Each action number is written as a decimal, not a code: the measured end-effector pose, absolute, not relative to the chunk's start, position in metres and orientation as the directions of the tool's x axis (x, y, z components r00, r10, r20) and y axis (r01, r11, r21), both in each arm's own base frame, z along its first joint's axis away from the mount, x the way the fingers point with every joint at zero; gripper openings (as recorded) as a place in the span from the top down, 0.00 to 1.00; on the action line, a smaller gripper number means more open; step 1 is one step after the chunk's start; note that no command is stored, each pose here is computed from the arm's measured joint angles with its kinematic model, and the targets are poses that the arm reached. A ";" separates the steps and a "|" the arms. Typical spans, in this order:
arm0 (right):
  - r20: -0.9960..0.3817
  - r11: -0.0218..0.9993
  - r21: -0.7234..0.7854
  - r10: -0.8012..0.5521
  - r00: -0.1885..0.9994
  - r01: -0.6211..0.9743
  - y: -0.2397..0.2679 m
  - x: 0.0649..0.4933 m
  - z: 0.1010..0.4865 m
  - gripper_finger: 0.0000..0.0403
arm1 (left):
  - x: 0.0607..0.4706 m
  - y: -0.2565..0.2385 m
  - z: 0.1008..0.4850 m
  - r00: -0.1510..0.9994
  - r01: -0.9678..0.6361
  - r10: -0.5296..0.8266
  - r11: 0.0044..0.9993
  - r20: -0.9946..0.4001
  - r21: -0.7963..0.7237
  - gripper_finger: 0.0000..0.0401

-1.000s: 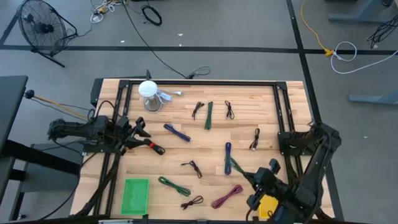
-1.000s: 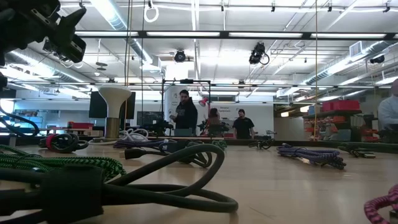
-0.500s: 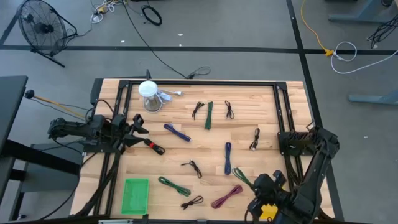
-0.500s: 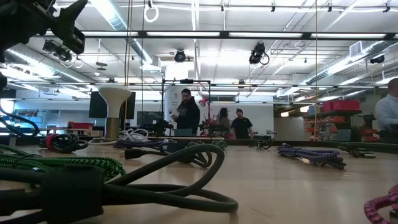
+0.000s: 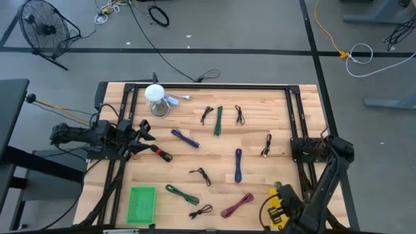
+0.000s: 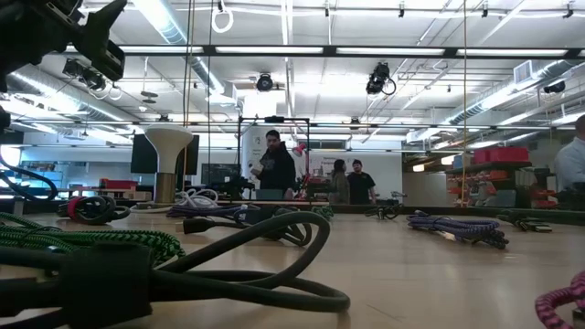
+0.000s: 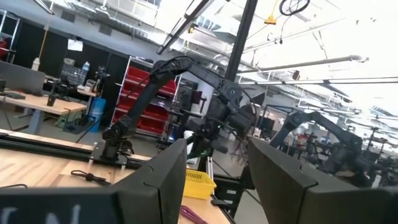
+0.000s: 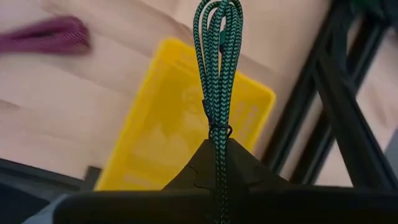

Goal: Pick & Place USB Port
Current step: Put the black green charger cable into the yellow bin, then put the black charger cable into the green bin

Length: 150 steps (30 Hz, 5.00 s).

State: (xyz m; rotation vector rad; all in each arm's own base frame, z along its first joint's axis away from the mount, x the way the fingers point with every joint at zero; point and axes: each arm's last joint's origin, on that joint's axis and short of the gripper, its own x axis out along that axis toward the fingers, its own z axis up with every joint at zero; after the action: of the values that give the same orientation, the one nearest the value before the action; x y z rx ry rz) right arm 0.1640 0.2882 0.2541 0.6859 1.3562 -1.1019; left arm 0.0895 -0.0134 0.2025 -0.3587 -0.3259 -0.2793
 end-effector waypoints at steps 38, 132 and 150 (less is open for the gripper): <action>-0.984 0.416 -0.089 -0.177 -0.015 0.905 0.300 0.153 0.224 0.81 | 0.090 -0.013 0.200 0.920 0.309 -0.205 0.904 0.333 -0.297 0.56; -0.755 0.320 -0.638 -0.439 -0.487 0.701 0.053 0.236 0.174 0.52 | 0.092 -0.013 0.194 0.944 0.280 -0.193 0.898 0.268 -0.340 0.56; -0.895 0.244 -0.320 -0.395 -0.207 0.916 0.039 0.218 0.146 0.52 | 0.093 -0.013 0.193 0.947 0.278 -0.193 0.891 0.255 -0.359 0.56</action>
State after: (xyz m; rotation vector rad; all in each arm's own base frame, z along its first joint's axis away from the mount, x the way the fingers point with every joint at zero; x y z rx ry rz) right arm 0.2176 0.0393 0.1464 0.5696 1.2476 -1.3190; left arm 0.0928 -0.0132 0.1927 -0.4026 -0.2162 -0.2463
